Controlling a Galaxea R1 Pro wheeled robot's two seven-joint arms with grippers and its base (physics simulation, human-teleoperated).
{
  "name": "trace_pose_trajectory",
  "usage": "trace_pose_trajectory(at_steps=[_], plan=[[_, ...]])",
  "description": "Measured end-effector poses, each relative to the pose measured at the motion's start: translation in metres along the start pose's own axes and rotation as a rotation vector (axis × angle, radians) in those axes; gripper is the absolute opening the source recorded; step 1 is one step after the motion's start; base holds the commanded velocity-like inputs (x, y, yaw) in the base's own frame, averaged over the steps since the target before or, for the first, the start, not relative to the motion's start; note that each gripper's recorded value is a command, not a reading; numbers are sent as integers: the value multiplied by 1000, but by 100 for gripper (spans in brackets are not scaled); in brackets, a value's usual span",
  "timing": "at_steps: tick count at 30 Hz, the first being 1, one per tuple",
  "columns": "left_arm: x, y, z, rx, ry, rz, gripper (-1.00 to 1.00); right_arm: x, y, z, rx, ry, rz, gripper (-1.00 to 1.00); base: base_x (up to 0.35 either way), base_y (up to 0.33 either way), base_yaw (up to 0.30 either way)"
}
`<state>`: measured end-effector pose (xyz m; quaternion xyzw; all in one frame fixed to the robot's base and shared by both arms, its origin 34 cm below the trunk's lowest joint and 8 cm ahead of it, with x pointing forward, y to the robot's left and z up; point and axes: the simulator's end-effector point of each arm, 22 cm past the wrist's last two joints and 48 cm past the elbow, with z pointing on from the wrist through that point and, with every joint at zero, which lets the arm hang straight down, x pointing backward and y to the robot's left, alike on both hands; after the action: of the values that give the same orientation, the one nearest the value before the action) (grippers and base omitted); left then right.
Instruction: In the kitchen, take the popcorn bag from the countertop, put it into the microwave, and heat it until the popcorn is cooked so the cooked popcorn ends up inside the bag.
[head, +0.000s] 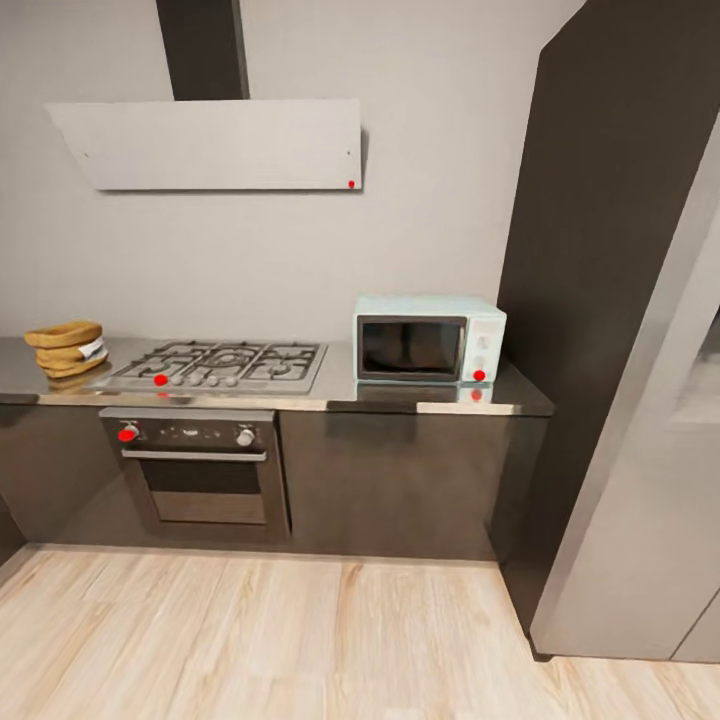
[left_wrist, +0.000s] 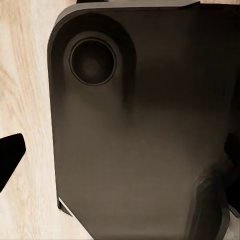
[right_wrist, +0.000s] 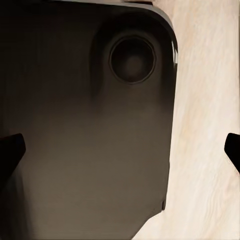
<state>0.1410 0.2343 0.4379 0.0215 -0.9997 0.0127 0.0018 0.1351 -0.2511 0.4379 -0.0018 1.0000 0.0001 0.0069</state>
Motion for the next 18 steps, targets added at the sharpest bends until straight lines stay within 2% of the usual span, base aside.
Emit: trace_pose_trajectory(at_steps=[5,18], plan=[[-1,0,0,0,-4,-1,100,-1,0,0,0,-3,6,100,326,0,-200],[-2,0,0,0,-10,-1,100,0,1,0,-2,0,-7,100,323,0,-12]])
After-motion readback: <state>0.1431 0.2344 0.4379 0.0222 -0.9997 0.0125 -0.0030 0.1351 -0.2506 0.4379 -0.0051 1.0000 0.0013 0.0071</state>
